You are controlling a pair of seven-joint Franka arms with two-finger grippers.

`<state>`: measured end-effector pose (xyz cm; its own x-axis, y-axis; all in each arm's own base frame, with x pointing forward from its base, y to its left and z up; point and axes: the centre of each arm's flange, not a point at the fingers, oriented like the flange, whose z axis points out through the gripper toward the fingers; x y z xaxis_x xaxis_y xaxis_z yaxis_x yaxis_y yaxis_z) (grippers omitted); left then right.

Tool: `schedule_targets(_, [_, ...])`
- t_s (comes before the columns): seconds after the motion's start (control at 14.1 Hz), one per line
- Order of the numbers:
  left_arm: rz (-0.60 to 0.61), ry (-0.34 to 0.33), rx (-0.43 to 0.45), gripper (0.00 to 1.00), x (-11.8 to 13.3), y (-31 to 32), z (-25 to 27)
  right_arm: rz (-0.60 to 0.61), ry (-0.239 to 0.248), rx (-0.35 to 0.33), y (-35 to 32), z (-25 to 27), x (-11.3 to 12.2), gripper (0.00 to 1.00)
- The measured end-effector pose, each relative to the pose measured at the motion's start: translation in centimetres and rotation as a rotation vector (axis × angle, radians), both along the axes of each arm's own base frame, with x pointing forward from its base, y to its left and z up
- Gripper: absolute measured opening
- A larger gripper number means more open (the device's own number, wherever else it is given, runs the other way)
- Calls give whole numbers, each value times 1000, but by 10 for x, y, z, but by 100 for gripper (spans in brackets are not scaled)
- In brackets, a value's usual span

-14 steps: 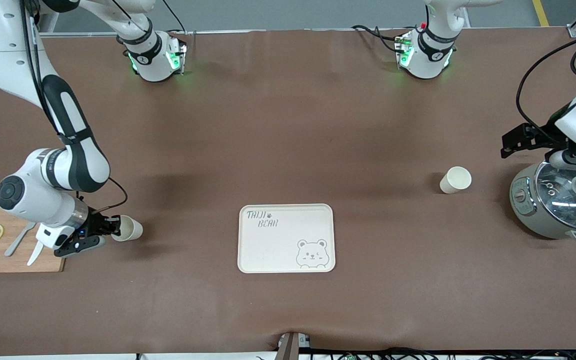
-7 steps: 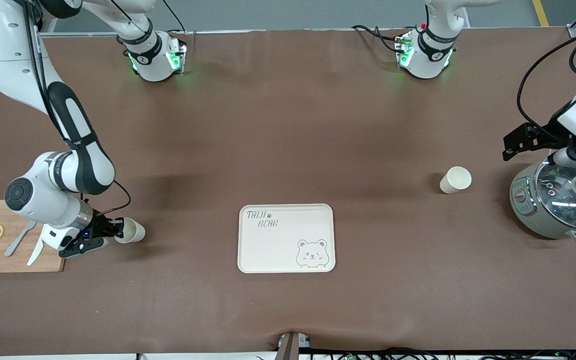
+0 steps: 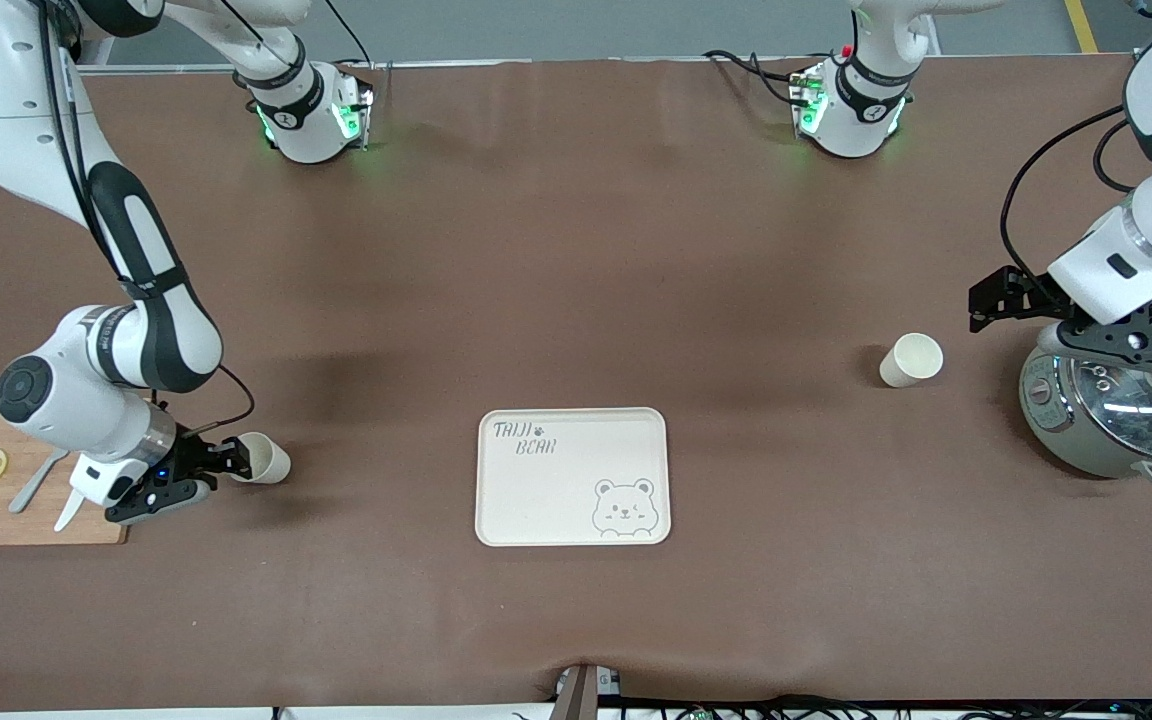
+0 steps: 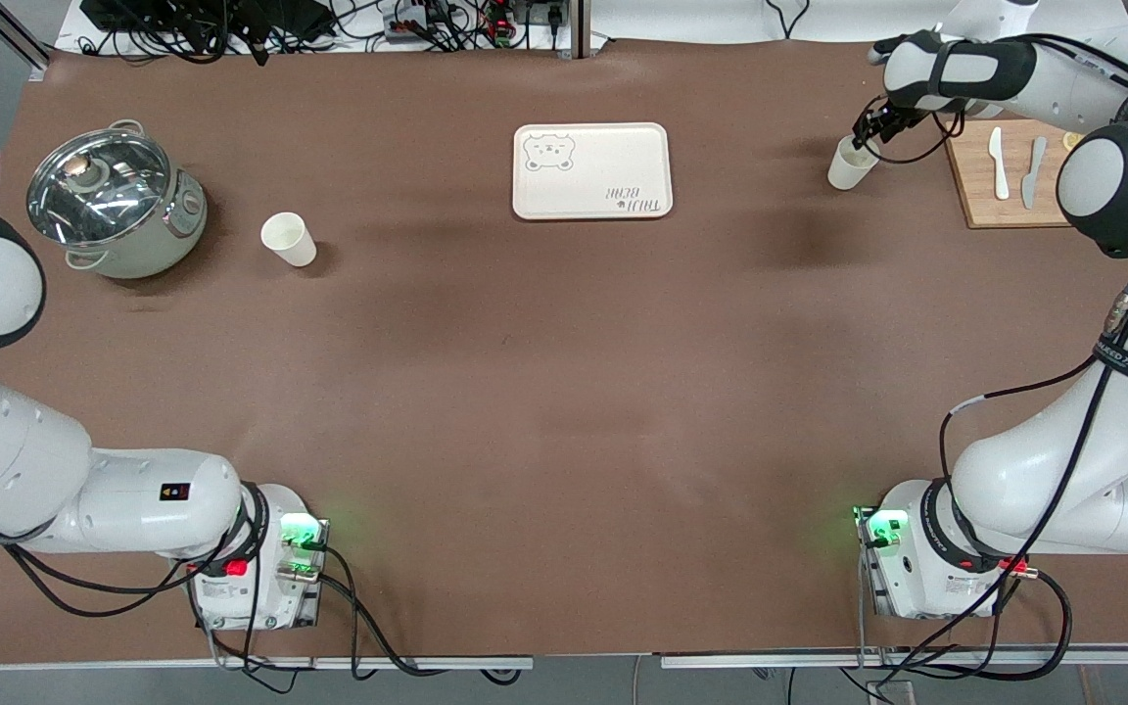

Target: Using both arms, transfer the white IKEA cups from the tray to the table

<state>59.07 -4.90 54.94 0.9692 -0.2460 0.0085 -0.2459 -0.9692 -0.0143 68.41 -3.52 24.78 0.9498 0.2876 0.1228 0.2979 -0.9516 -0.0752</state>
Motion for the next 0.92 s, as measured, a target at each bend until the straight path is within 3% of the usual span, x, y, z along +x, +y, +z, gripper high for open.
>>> schedule_targets(0.21, [-1, 6, 0, 100, 1, 3, -2, 23, 81, 18, -2, 59, 20, 100])
schedule_targets(0.57, [-1, 0, 0, 100, 1, 2, 1, 15, 155, 29, -11, 162, 26, 100])
schedule_targets(0.78, [1, -2, 0, 100, 1, -1, 2, -75, 206, 28, -3, 226, 4, 100])
schedule_targets(0.92, [2, -3, -1, 100, 1, -1, 3, -131, 209, 10, 4, 284, -21, 100])
